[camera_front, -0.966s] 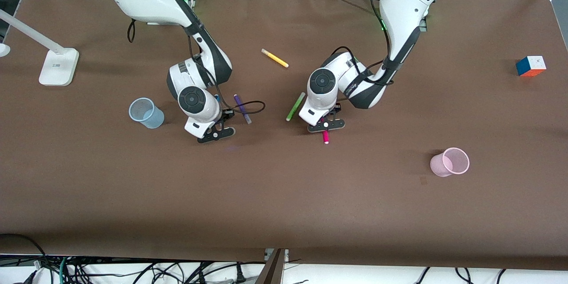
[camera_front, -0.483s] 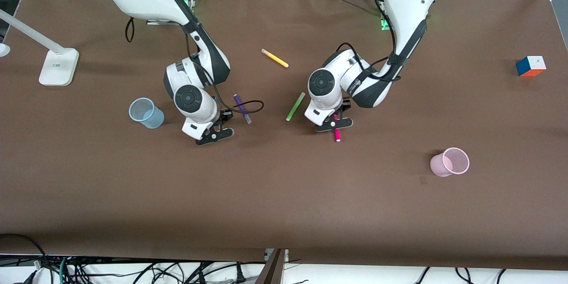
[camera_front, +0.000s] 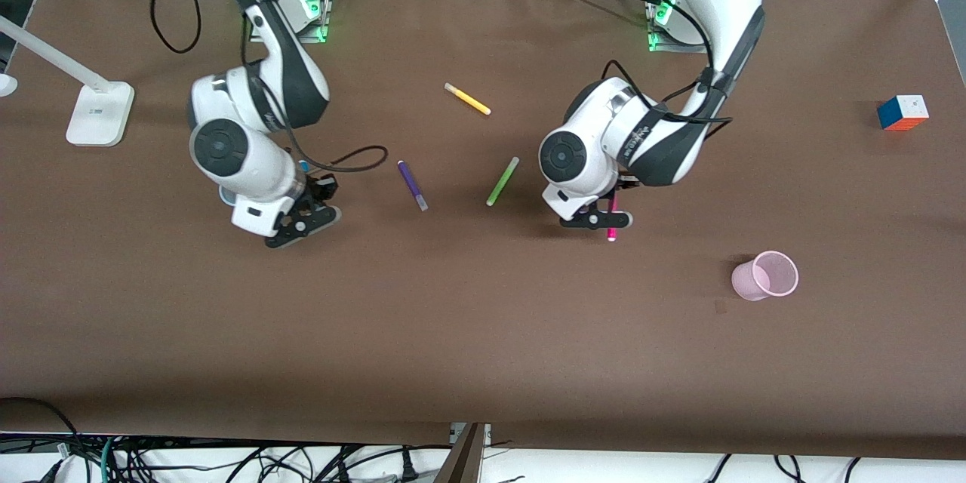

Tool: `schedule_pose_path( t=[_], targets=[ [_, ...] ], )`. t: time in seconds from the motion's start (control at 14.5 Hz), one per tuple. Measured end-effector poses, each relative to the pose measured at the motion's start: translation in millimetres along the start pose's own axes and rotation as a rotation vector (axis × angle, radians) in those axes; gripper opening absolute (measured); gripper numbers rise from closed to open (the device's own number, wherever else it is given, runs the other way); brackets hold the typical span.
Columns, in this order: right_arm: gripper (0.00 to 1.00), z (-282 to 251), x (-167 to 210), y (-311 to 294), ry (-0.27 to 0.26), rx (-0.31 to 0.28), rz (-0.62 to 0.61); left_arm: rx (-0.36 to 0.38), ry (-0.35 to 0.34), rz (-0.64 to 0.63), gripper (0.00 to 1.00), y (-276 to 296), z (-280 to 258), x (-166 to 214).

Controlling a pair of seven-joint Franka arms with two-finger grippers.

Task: Place pink and blue markers in matching cups
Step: 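Lift the blue marker with the right gripper while the left gripper lifts pink, then drop the blue marker into the blue cup while the left gripper drops pink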

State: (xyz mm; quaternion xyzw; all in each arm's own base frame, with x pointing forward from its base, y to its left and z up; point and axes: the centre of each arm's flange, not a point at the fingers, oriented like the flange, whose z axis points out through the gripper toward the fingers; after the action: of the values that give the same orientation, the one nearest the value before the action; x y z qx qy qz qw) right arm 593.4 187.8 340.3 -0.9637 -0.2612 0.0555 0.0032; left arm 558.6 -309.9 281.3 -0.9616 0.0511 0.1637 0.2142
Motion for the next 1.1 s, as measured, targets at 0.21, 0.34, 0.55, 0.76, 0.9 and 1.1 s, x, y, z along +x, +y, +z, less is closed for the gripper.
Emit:
schedule_pose_path(
  t=[0.21,0.34,0.55,0.76,0.9,1.1],
  targets=[
    [0.17,-21.3,-23.1,34.6,-0.006,0.095,-0.119,0.036,-0.094,0.107,0.18,-40.5,9.0,7.5],
    [0.17,-25.8,-41.8,68.9,0.010,0.172,-0.230,0.095,-0.142,0.196,0.18,-73.7,13.4,14.0],
    [0.17,-22.9,-65.9,110.7,0.074,0.271,-0.383,0.244,-0.185,0.411,0.18,-125.4,13.1,26.7],
    [0.17,-14.5,-82.1,131.3,0.152,0.353,-0.479,0.370,-0.237,0.620,0.18,-169.7,16.4,40.6],
    [0.17,-4.1,-90.8,140.8,0.212,0.396,-0.545,0.431,-0.277,0.720,0.18,-200.5,20.4,49.7],
    [0.17,22.9,-109.6,168.2,0.335,0.472,-0.659,0.493,-0.275,0.864,0.18,-237.3,28.0,68.7]
  ],
)
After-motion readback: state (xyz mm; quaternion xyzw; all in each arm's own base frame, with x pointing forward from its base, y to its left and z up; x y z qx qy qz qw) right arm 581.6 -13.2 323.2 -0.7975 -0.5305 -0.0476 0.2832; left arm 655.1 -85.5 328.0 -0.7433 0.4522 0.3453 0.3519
